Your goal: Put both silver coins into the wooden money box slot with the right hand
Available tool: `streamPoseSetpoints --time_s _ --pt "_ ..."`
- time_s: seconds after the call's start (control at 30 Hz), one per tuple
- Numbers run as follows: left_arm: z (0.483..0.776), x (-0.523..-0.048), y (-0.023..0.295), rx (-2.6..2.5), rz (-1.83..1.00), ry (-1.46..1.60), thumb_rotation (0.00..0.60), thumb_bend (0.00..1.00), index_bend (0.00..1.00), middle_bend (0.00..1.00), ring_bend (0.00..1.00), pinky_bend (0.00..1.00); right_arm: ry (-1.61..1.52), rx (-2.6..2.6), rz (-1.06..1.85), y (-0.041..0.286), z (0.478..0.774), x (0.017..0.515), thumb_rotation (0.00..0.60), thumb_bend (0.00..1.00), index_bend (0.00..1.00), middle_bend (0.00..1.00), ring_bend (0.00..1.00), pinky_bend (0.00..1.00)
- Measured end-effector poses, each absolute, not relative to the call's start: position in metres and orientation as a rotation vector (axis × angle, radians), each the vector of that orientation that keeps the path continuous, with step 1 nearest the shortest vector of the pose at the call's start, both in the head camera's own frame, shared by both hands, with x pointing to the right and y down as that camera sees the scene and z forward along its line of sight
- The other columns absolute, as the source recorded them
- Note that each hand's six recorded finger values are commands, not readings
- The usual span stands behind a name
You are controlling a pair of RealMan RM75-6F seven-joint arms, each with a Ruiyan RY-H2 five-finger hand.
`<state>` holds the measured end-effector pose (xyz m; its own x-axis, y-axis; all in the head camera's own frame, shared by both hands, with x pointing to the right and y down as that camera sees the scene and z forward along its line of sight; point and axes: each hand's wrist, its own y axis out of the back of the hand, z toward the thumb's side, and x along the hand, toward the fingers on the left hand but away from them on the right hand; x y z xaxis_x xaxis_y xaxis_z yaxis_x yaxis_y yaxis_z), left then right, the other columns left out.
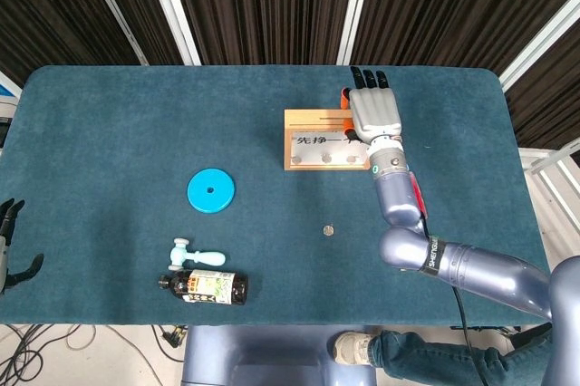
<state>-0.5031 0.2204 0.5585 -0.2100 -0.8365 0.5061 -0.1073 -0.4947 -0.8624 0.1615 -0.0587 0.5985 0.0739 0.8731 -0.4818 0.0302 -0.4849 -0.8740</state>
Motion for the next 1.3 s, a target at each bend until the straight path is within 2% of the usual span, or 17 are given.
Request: streamPoseSetpoints --time_s 0.3,0.43,0.63,0.87,1.03,1.17,1.3 --pt "0.559 -0.503 0.220 -1.511 -1.763 1.124 0.600 0.30 0.05 0.00 0.00 0.00 -0.939 -1.647 1.478 -0.060 0.591 0.162 0.600 0.52 0.41 0.02 0.00 0.00" --pt "0.559 -0.503 0.220 -1.510 -1.763 1.123 0.600 0.30 0.05 0.00 0.00 0.00 -0.959 -1.640 1.450 -0.058 0.584 0.164 0.600 0.47 0.38 0.02 0.00 0.00" --pt "0.558 -0.502 0.221 -1.513 -1.759 1.126 0.600 0.30 0.05 0.00 0.00 0.00 -0.966 -1.575 1.356 -0.041 0.564 0.177 0.600 0.46 0.38 0.02 0.00 0.00" --pt "0.559 -0.500 0.221 -1.519 -1.756 1.130 0.600 0.30 0.05 0.00 0.00 0.00 -1.005 -1.646 1.225 0.014 0.549 0.203 0.600 0.43 0.35 0.02 0.00 0.00" --pt "0.559 -0.499 0.222 -1.522 -1.755 1.128 0.600 0.30 0.05 0.00 0.00 0.00 -1.022 -1.789 1.162 0.057 0.553 0.222 0.600 0.43 0.33 0.02 0.00 0.00" --pt "0.559 -0.499 0.222 -1.521 -1.755 1.123 0.600 0.30 0.05 0.00 0.00 0.00 -1.018 -1.874 1.109 0.089 0.556 0.233 0.600 0.39 0.32 0.02 0.00 0.00" --pt "0.559 -0.498 0.223 -1.518 -1.753 1.121 0.600 0.30 0.05 0.00 0.00 0.00 -0.951 -1.935 1.077 0.131 0.566 0.246 0.600 0.37 0.31 0.02 0.00 0.00"
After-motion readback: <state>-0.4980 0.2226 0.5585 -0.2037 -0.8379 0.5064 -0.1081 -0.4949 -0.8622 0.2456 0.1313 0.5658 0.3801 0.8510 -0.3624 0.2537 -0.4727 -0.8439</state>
